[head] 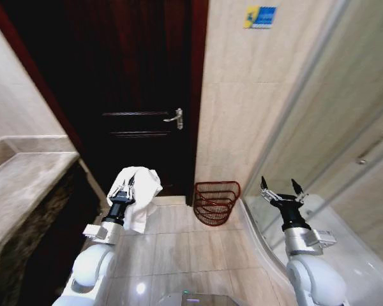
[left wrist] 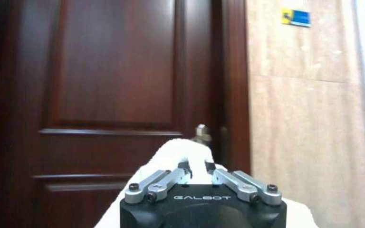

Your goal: Discard the used towel into the hamper.

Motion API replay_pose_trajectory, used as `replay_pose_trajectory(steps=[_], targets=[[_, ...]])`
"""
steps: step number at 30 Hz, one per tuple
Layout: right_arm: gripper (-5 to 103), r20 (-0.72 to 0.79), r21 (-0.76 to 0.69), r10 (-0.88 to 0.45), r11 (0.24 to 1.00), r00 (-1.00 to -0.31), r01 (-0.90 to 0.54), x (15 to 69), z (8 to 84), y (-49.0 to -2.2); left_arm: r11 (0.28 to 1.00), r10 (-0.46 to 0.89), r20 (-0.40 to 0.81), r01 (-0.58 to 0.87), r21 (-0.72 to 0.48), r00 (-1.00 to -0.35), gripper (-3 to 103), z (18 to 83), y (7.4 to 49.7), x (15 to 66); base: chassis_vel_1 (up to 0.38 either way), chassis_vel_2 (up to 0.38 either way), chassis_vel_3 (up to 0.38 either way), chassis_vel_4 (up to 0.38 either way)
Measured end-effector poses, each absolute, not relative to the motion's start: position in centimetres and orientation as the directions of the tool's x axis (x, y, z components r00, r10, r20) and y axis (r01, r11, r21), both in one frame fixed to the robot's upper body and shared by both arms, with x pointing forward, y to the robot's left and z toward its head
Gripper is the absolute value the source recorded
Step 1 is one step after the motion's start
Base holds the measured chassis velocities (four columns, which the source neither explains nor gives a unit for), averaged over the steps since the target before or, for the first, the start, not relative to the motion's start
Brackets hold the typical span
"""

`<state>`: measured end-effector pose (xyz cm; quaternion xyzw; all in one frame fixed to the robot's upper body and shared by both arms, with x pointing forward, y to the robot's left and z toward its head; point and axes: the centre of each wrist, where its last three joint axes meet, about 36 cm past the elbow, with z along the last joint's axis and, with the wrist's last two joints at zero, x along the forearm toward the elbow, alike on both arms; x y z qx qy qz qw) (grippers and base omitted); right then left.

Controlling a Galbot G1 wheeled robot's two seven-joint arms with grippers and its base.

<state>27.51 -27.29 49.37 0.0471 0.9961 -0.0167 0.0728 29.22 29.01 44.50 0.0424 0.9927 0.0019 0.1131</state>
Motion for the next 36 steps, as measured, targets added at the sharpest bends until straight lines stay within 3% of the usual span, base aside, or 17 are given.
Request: replay_pose_trajectory(steps=[36], targets=[[100, -0.113, -0.024, 0.103, 0.994, -0.988, 0.107, 28.3, 47.6, -28.2, 0.996, 0.087, -0.223, 0.089, 0.002, -0.971, 7, 42.2, 29.4, 30.8, -0.092, -0.096, -0.093, -0.09]])
